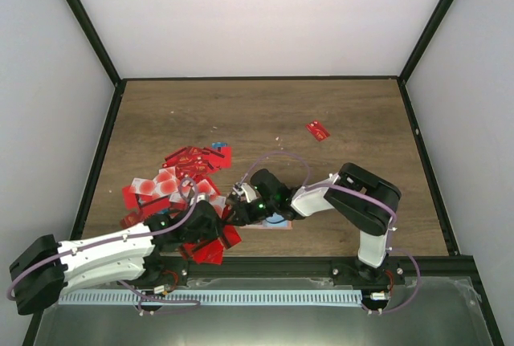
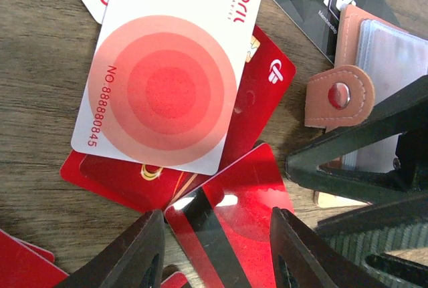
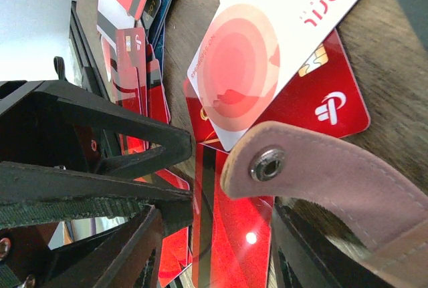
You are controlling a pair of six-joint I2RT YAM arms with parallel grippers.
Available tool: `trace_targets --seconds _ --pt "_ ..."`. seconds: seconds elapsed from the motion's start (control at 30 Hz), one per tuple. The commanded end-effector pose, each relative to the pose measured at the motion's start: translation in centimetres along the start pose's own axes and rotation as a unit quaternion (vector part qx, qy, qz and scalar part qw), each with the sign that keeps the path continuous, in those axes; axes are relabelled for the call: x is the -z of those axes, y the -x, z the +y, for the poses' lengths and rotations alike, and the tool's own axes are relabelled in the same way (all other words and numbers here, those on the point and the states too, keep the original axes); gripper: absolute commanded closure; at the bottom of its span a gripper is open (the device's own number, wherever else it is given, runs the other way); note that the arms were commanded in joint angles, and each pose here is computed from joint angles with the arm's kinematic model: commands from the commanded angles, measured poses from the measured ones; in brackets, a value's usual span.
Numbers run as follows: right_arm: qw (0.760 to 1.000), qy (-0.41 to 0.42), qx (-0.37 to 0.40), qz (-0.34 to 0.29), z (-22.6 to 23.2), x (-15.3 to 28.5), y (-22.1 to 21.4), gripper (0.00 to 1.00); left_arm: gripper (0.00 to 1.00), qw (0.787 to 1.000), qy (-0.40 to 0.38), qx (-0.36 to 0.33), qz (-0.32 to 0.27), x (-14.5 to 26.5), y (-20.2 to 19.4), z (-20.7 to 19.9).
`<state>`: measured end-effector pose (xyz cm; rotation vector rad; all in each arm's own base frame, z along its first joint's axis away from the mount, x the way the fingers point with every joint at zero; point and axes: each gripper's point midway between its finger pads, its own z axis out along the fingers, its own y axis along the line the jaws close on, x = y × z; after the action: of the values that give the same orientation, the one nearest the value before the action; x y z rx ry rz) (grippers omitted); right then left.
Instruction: Put the credit cards into the card holder
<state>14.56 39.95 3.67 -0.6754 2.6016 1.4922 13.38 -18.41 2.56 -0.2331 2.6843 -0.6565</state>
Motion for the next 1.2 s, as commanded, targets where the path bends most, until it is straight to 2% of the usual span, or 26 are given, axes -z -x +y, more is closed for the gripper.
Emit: trace_targets --seconds 0.0,0.3,0.4,0.5,0.67,0.8,1.0,1.17 --pt "0.999 -0.024 -0.019 0.009 -1.6 -0.6 -0.6 0.53 0.54 0.989 -0.148 -0.005 -0.018 2.9 2.0 -8.1" --pt "0.999 -0.018 -0.028 0.004 -2.2 -0.3 0.1 0.53 0.55 0.985 -0.173 -0.009 -0.023 3.8 2.6 -9.7" --pt "1.000 -0.010 -0.020 0.002 -1.6 0.1 0.3 0.53 0.55 0.991 -0.128 -0.008 -0.039 3.7 3.2 -8.3" --pt "1.000 0.001 0.004 -0.005 -0.3 0.8 0.9 0.53 0.53 0.996 -0.049 -0.007 -0.076 4.3 4.7 -5.6" --pt "0.999 0.008 0.042 -0.023 2.3 1.8 2.9 0.53 0.44 0.990 0.034 -0.010 -0.136 6.7 7.7 -3.5" --pt "0.998 -0.001 0.054 -0.035 3.2 1.9 4.8 0.52 0.41 0.983 0.090 0.008 -0.160 7.9 9.9 -1.5" --pt "0.999 0.038 0.024 -0.027 4.8 -0.1 7.0 0.52 0.39 0.964 0.180 0.062 -0.186 9.4 12.7 3.6" --pt "0.998 0.058 -0.028 -0.029 5.1 -2.2 8.5 0.52 0.39 0.958 0.180 0.120 -0.190 9.3 14.3 5.3"
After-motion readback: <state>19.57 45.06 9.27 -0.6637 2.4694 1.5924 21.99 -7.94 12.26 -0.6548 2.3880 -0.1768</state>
